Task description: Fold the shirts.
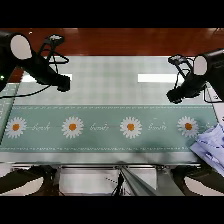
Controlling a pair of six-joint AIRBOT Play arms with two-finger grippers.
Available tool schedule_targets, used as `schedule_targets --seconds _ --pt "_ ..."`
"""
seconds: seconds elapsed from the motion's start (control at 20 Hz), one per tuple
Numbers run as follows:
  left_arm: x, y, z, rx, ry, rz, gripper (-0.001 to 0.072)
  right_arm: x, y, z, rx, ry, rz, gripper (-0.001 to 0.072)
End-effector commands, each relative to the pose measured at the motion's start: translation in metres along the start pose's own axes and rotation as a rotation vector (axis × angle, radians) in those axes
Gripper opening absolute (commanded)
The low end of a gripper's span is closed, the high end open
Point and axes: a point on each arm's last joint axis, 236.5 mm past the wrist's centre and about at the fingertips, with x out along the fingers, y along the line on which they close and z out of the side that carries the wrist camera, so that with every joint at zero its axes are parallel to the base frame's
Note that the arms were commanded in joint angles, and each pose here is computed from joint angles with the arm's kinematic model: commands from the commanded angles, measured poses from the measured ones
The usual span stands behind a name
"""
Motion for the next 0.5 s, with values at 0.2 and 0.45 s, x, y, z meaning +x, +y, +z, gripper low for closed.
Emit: schedule_targets --seconds 0.2,0.45 --pt "0.001 0.0 -0.0001 0.0 0.003 0.001 0.0618 -0.0003 -0.0005 0.0003 0.0 0.0 -0.004 0.0494" --pt "0.0035 -0.0002 -0.0002 0.0 0.009 0.0 0.0618 -0.0003 -0.0005 0.0003 0.0 0.0 -0.004 0.0494"
